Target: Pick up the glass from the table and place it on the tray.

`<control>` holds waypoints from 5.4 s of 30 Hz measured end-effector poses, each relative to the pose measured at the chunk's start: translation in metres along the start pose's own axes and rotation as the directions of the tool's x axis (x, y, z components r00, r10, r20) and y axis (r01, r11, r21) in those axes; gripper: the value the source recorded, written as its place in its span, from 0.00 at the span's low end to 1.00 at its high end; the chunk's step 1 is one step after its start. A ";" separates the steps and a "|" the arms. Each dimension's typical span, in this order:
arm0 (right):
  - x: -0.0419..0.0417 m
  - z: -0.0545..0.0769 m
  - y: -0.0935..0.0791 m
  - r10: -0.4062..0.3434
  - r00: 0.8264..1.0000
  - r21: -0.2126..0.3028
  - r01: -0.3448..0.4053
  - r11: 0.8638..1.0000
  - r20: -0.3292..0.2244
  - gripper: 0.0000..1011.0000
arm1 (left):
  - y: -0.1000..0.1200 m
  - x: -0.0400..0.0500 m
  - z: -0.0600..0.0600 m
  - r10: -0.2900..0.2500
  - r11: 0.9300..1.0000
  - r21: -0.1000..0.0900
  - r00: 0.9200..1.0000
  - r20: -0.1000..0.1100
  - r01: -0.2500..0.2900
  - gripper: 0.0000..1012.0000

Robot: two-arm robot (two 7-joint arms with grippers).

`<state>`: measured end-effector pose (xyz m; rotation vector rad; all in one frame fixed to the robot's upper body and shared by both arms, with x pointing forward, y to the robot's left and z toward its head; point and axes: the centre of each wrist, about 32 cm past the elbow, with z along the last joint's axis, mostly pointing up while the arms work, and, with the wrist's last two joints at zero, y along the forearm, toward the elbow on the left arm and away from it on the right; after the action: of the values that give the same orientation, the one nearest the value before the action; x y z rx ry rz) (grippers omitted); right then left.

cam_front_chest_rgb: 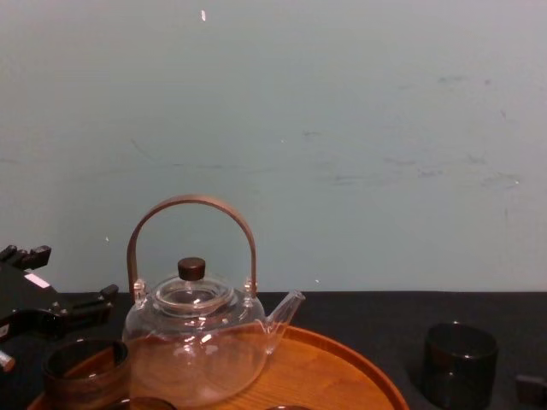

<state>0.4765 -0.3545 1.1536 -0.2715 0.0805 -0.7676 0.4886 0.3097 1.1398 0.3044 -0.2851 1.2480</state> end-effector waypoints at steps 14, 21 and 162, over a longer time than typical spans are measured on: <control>0.0069 -0.001 0.005 -0.075 0.996 -0.043 0.073 0.996 -0.051 0.99 | 0.000 0.0000 0.000 0.000 1.000 0.000 1.000 0.000 0.000 0.99; 0.0115 0.001 0.013 -0.113 0.991 -0.063 0.109 0.992 -0.067 0.99 | 0.000 0.0000 0.000 0.000 1.000 0.000 1.000 0.000 0.000 0.99; -0.0233 0.069 0.130 0.191 0.975 0.052 -0.197 0.979 0.110 0.89 | 0.000 0.0000 0.000 0.000 1.000 0.000 1.000 0.000 0.000 0.99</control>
<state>0.5589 -0.2347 1.1839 -0.2402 -0.0162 -0.5594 0.4886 0.3097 1.1398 0.3044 -0.2851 1.2479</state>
